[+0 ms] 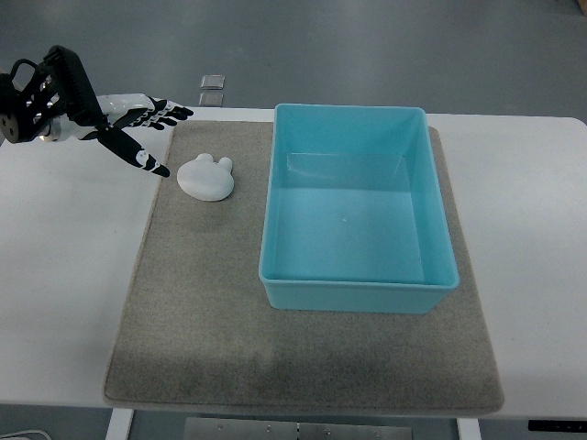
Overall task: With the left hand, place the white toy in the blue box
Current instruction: 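Lower the left hand and reach its fingers toward the white bunny toy, then close the left hand fingers around the white bunny toy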
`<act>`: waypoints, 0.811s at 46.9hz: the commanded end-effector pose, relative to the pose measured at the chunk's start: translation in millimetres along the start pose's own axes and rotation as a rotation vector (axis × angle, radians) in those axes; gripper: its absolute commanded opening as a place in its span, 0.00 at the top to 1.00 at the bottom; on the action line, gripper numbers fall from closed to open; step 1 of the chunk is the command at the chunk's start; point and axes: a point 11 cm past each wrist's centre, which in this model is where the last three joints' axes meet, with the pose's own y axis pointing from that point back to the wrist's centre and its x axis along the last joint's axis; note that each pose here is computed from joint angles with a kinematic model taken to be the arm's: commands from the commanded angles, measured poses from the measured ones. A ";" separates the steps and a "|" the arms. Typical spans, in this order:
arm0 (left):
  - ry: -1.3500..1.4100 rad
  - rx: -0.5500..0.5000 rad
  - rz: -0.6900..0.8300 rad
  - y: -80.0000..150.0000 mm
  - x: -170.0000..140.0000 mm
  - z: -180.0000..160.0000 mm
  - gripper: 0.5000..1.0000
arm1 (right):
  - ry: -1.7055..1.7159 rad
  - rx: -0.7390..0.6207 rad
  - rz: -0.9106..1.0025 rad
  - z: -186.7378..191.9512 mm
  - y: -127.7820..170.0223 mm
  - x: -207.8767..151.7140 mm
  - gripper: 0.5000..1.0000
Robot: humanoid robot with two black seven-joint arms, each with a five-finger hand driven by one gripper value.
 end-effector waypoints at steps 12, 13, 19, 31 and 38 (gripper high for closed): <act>-0.267 0.033 -0.002 -11.4 -10.3 14.3 0.02 | 0.000 0.000 0.000 0.0 0.0 0.0 0.13; -0.269 0.034 -0.007 -12.2 -11.7 14.3 0.02 | 0.000 0.000 0.000 0.0 0.0 0.0 0.13; -0.322 0.048 -0.030 -16.0 -16.1 15.1 0.02 | 0.000 0.000 -0.001 -0.1 -0.1 -0.5 0.13; -0.387 0.031 -0.070 -34.2 -32.3 27.6 0.02 | 0.000 0.000 0.000 0.0 0.0 0.0 0.13; -0.401 0.044 -0.097 -36.2 -39.3 23.7 0.02 | 0.000 0.000 0.000 0.0 0.0 0.0 0.13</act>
